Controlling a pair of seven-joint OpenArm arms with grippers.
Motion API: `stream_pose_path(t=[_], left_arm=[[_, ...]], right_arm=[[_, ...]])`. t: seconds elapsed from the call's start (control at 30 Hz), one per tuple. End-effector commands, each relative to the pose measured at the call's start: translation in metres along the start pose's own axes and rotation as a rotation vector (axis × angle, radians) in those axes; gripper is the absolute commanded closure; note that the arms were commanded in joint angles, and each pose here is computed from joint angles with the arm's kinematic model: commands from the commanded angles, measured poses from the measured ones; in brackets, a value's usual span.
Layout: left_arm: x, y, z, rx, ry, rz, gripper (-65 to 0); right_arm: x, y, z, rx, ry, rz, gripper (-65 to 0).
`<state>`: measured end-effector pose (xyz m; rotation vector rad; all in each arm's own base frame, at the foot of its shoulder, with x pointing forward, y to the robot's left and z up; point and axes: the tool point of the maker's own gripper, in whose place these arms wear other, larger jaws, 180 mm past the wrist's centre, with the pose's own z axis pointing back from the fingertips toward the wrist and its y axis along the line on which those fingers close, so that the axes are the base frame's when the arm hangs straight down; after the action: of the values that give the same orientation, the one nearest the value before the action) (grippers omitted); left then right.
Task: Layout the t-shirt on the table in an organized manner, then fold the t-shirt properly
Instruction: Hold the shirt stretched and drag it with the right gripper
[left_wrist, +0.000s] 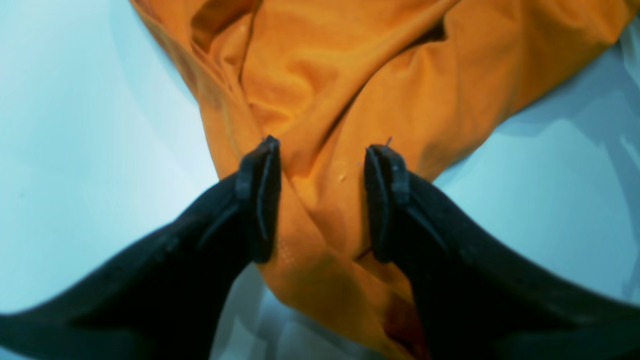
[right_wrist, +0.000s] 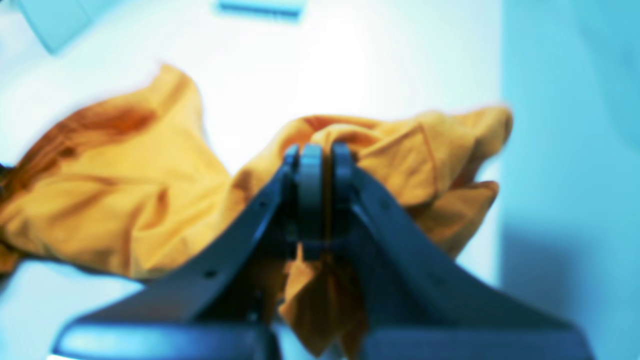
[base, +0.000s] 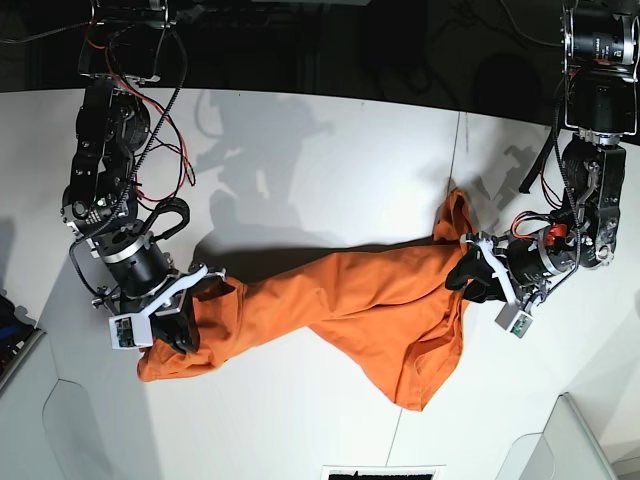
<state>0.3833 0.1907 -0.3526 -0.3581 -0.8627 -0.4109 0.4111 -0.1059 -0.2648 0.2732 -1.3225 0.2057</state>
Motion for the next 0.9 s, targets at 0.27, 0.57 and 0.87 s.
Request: stream_pose_path(t=[0.27, 0.57, 0.87], left_arm=[[0.019, 0.006, 0.007, 0.009, -0.046, -0.032, -29.7], [0.018, 0.006, 0.006, 0.008, -0.045, -0.030, -29.7], [0.017, 0.005, 0.006, 0.008, -0.045, -0.030, -29.7]], right_arm=[[0.030, 0.002, 0.001, 0.017, -0.094, -0.005, 0.0], [0.009, 0.003, 0.002, 0.018, 0.004, -0.012, -15.2], [-0.021, 0.004, 0.010, 0.011, 0.086, -0.035, -15.2]])
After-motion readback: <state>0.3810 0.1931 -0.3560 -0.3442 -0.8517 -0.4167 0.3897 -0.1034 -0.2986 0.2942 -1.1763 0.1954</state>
